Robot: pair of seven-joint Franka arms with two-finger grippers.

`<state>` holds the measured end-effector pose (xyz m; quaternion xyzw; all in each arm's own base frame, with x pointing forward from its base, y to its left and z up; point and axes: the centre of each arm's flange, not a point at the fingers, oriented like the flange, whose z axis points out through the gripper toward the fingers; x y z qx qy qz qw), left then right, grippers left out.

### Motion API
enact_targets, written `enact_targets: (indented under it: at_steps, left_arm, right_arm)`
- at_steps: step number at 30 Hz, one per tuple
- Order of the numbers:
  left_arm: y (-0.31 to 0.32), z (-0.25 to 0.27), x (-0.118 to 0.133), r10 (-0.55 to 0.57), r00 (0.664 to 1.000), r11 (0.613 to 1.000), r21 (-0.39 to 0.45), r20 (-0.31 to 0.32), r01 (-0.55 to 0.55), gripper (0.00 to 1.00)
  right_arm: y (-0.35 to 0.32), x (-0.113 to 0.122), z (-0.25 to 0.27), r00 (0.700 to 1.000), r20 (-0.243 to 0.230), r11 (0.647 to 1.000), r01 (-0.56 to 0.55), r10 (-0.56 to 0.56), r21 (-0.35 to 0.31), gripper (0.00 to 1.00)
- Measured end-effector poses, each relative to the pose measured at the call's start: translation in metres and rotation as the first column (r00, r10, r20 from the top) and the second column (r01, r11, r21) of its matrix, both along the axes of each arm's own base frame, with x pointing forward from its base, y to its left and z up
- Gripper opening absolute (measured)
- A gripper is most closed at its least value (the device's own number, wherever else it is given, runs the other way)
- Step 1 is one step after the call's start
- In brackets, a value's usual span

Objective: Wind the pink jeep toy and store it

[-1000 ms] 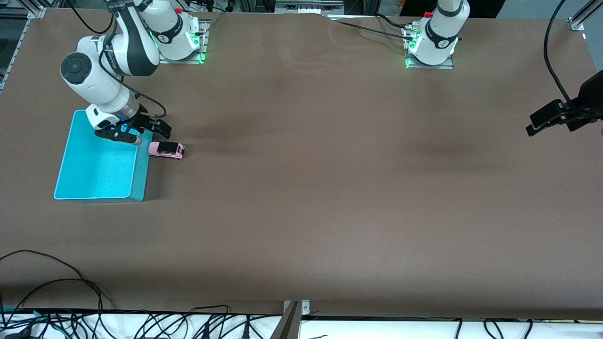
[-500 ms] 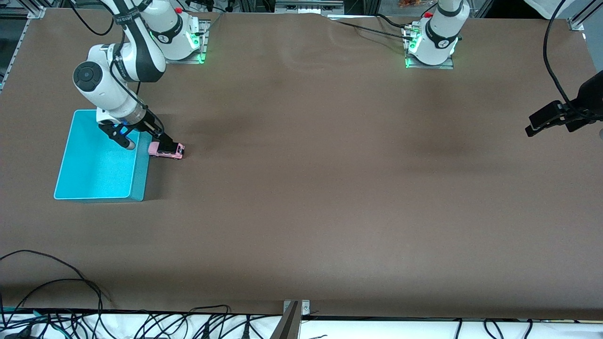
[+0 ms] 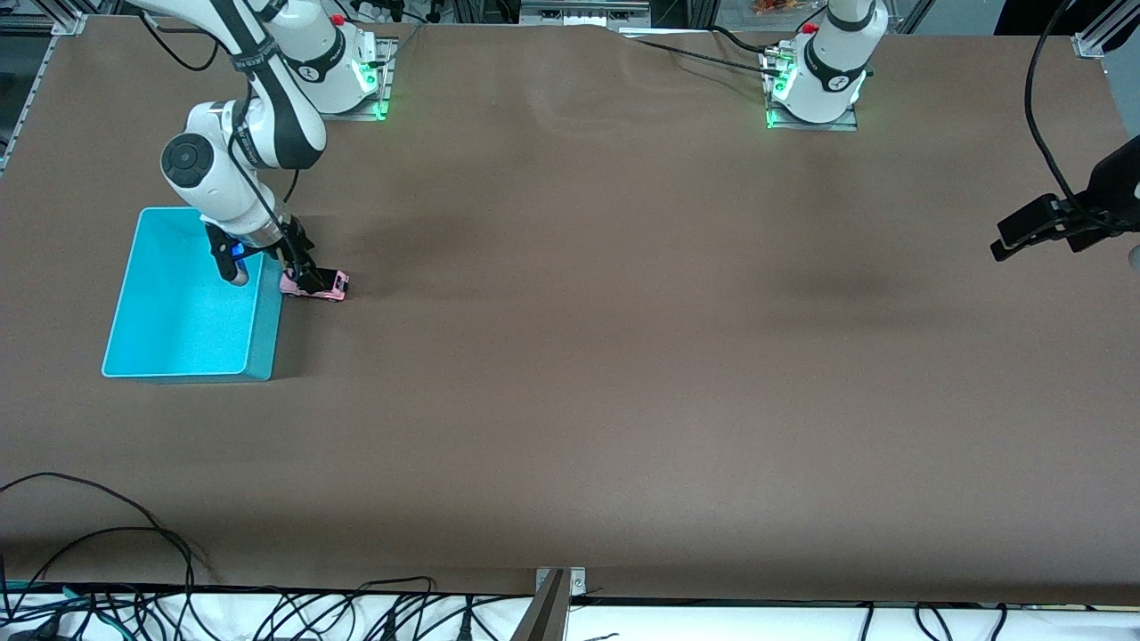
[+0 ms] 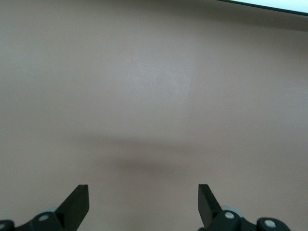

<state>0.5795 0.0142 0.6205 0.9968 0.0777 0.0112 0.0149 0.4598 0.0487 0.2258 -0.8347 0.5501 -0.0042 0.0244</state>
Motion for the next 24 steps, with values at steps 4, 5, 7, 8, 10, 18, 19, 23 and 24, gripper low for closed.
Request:
enact_targets:
  at_steps: [4,5,7,8,10,18,19,23,24]
  left_arm:
    - [0.0,0.0,0.0,0.0,1.0,1.0,0.0,0.0,0.0,1.0]
    - [0.0,0.0,0.0,0.0,1.0,1.0,0.0,0.0,0.0,1.0]
    - [0.0,0.0,0.0,0.0,1.0,1.0,0.0,0.0,0.0,1.0]
    - [0.0,0.0,0.0,0.0,1.0,1.0,0.0,0.0,0.0,1.0]
    - [0.0,0.0,0.0,0.0,1.0,1.0,0.0,0.0,0.0,1.0]
    - [0.0,-0.001,0.0,0.0,1.0,1.0,0.0,-0.001,0.0,1.0]
    - [0.0,-0.001,0.0,0.0,1.0,1.0,0.0,-0.001,0.0,1.0]
    - [0.0,-0.001,0.0,0.0,1.0,1.0,0.0,-0.001,0.0,1.0]
    - [0.0,-0.001,0.0,0.0,1.0,1.0,0.0,-0.001,0.0,1.0]
  right_arm:
    - [0.0,0.002,-0.002,0.996,0.01,0.996,0.086,-0.086,0.006,1.0]
    - [0.0,0.002,-0.001,0.995,0.014,0.995,0.098,-0.098,0.007,1.0]
    - [0.0,0.003,-0.001,0.993,0.021,0.993,0.114,-0.115,0.01,1.0]
    - [0.0,0.003,-0.001,0.992,0.024,0.993,0.121,-0.121,0.011,1.0]
    - [0.0,0.003,-0.003,0.991,0.025,0.991,0.133,-0.133,0.012,1.0]
    - [0.001,0.003,-0.017,0.981,0.026,0.981,0.193,-0.193,0.02,1.0]
    - [0.001,0.003,-0.017,0.981,0.025,0.981,0.194,-0.194,0.02,1.0]
    - [0.001,0.003,-0.018,0.98,0.025,0.98,0.197,-0.198,0.021,0.96]
    - [0.001,0.003,-0.018,0.98,0.025,0.98,0.199,-0.199,0.021,0.93]
